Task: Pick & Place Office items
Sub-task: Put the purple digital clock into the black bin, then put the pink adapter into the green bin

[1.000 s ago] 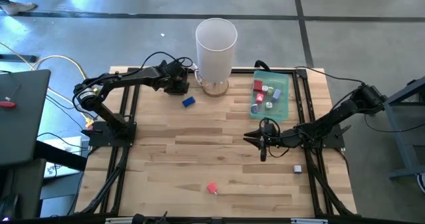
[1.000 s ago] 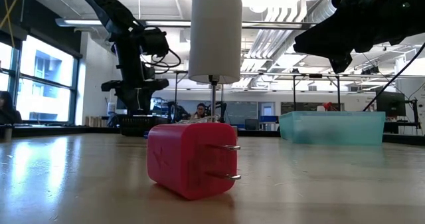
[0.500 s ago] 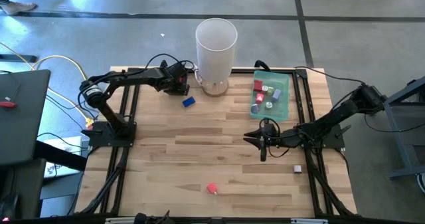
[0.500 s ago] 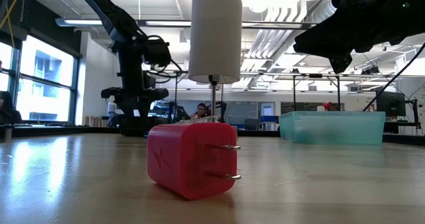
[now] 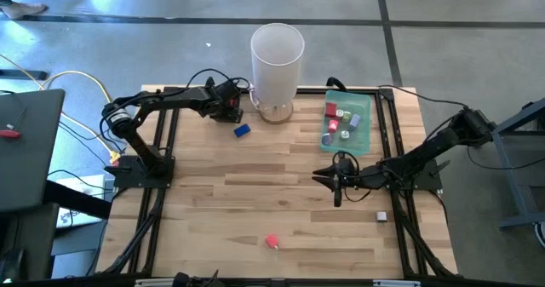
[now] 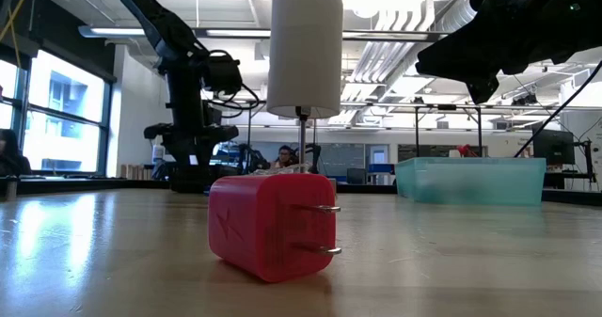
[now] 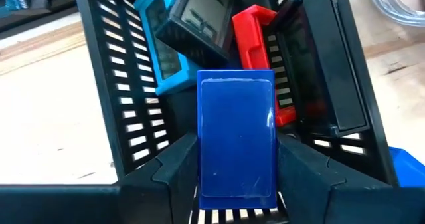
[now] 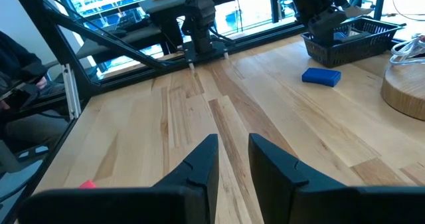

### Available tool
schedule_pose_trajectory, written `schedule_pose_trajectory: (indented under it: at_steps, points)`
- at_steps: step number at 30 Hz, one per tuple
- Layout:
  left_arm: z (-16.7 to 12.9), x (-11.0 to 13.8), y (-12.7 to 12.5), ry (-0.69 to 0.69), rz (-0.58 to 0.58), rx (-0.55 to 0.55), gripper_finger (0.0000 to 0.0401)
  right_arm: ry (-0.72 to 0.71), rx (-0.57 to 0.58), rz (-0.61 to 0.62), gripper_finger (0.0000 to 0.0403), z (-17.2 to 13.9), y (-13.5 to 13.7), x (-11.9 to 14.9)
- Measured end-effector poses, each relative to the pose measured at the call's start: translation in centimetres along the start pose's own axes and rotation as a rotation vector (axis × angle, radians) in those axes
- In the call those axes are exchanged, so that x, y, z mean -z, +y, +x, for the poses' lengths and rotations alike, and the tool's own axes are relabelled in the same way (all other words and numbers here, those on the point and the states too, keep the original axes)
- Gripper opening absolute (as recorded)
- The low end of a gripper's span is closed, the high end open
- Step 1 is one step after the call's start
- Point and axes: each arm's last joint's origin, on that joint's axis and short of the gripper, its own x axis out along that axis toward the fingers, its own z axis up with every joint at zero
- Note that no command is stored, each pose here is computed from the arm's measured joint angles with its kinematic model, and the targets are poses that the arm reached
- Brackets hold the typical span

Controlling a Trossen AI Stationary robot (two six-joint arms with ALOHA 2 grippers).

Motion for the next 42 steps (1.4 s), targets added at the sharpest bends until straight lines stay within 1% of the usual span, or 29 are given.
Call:
schedule_pose_trajectory:
  at_steps: [4, 9, 14, 19, 23, 26, 30, 32, 37, 42]
  points:
    - [0.0, 0.0, -0.1, 0.012, -0.001, 0.023, 0.0194, 0.001, 0.001, -0.001, 0.007, 0.0, 0.0, 0.0]
    - [0.0, 0.0, -0.1, 0.011, -0.002, 0.024, 0.0231, 0.003, 0.002, -0.002, 0.007, 0.0, 0.0, 0.0]
    - [-0.6, -0.2, 0.1, -0.012, 0.021, 0.029, 0.024, 0.003, 0.002, -0.002, 0.007, 0.0, 0.0, 0.0]
    - [-3.1, -0.6, 0.4, -0.091, 0.035, 0.074, 0.0241, 0.003, 0.002, -0.002, 0.007, 0.0, 0.0, 0.0]
    - [-6.2, -0.6, 0.5, -0.172, 0.067, 0.134, 0.0241, 0.004, 0.003, -0.003, 0.007, 0.0, 0.0, 0.0]
    - [-8.6, 0.0, 0.3, -0.228, 0.11, 0.189, 0.0241, 0.004, 0.003, -0.003, 0.007, 0.0, 0.0, 0.0]
    - [-11.7, 1.8, -0.7, -0.27, 0.193, 0.284, 0.0241, 0.005, 0.003, -0.018, 0.007, 0.0, 0.0, 0.1]
    - [-13.3, 3.2, -1.5, -0.274, 0.272, 0.359, 0.0241, 0.005, 0.002, -0.021, 0.007, 0.0, 0.0, 0.1]
    - [-17.0, 7.5, -4.0, -0.294, 0.472, 0.548, 0.0241, 0.005, 0.002, -0.021, 0.007, 0.0, 0.0, 0.1]
    - [-19.9, 12.4, -6.0, -0.285, 0.671, 0.71, 0.0241, 0.005, 0.001, -0.021, 0.007, 0.0, 0.0, 0.0]
